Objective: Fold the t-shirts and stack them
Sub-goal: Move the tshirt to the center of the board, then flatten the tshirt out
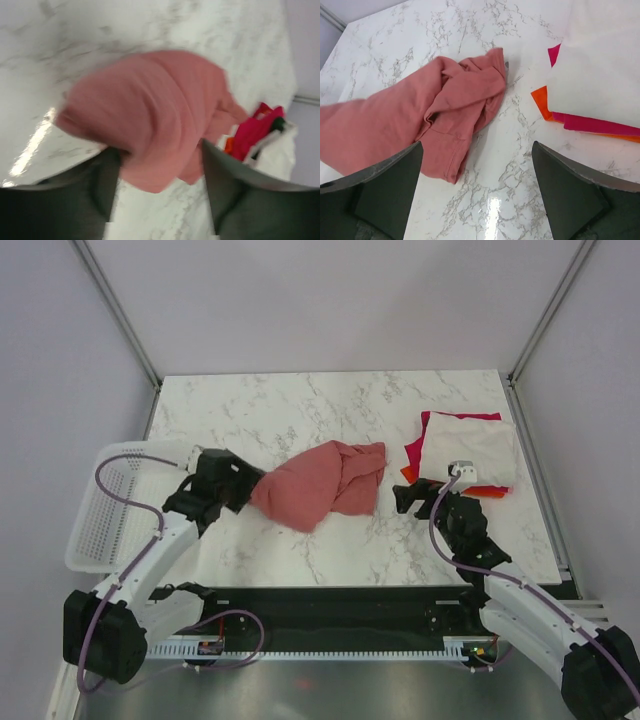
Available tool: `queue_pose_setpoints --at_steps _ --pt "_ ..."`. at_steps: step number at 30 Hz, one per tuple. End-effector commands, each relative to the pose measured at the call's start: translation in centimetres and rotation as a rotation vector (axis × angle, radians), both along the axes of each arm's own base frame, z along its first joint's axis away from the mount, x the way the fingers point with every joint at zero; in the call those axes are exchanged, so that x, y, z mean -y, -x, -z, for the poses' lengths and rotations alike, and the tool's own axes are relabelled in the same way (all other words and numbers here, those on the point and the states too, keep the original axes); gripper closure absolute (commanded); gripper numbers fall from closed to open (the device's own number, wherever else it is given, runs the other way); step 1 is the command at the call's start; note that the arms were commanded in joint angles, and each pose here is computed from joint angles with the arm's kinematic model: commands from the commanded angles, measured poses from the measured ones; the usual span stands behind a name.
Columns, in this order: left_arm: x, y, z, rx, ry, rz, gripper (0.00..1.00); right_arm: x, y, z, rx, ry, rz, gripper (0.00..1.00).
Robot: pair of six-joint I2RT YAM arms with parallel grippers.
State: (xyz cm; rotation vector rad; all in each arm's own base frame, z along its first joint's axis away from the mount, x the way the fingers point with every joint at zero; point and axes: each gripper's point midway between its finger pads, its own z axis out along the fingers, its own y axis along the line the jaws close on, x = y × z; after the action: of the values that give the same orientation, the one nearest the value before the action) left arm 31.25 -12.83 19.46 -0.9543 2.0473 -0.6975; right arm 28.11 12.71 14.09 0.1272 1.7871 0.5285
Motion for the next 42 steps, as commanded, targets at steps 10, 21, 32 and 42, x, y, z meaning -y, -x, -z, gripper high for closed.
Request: queue_pose_setpoints --at_steps 10,21,32,42 --pt "-0.7 1.1 2.2 0.058 -0.255 0.174 0.13 -2.6 -2.1 2.1 -0.145 0.031 -0.075 0.21" --pt "4.7 1.9 4.1 0.087 -0.507 0.405 0.07 -4.7 -9.8 4.7 -0.423 0.052 -0.002 0.36" --pt "8.0 2.7 4.9 0.285 -0.499 0.628 0.12 -4.6 -15.6 9.0 -0.503 0.1 0.092 0.49" --pt "7.2 2.9 6.7 0.312 -0.558 0.644 0.14 -4.0 -16.9 8.5 -0.466 0.146 0.105 0.98"
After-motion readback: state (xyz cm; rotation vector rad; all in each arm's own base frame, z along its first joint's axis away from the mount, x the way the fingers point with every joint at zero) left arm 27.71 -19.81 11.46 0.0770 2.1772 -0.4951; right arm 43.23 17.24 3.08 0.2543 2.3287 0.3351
